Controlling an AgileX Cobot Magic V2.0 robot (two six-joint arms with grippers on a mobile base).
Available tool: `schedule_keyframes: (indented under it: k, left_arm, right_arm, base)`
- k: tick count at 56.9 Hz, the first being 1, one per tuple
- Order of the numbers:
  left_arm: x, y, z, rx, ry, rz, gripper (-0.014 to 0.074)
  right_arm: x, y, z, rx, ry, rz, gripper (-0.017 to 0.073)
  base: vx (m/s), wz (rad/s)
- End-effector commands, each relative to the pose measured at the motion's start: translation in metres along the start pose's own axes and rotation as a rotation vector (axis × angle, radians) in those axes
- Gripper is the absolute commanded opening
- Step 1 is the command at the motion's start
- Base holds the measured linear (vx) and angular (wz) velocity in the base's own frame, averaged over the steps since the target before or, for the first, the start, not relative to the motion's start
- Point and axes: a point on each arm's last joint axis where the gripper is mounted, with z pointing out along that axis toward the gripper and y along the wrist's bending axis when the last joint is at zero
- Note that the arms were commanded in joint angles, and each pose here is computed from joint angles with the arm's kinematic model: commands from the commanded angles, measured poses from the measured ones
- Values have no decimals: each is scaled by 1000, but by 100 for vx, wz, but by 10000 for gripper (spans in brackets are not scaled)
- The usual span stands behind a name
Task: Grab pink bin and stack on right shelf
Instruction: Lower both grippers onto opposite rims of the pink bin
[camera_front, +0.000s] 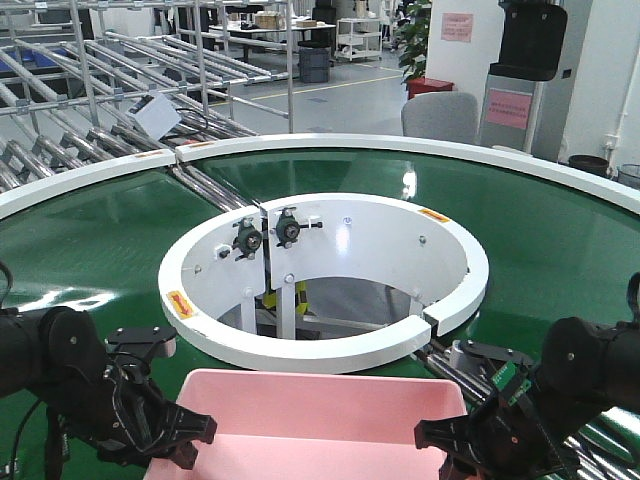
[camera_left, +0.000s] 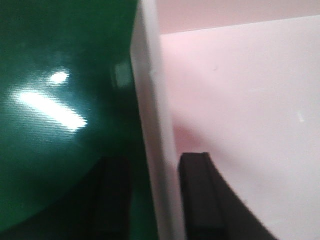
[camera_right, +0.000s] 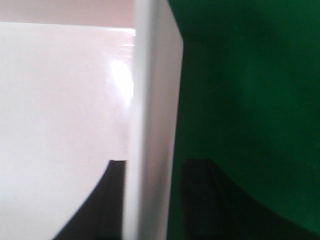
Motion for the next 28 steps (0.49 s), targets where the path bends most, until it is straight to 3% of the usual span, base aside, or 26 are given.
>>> schedule_keyframes:
  k: [1, 8, 15, 28]
  left_arm:
    - [-6, -9, -20, 36, -51, 3, 188]
    - [-2, -13, -23, 78, -13, 4, -9]
    - [-2, -18, -40, 93, -49, 17, -8]
    - [6, -32, -111, 115, -247, 62, -5]
  right_arm:
    - [-10, 6, -21, -29, -96, -3, 121]
    - [-9, 8, -25, -41, -98, -8, -7]
    - [-7, 11, -44, -50, -138, -22, -14]
    - [6, 22, -111, -99, -318, -58, -10]
  base:
    - [0, 0]
    - [0, 0]
    - [0, 0]
    - [0, 0]
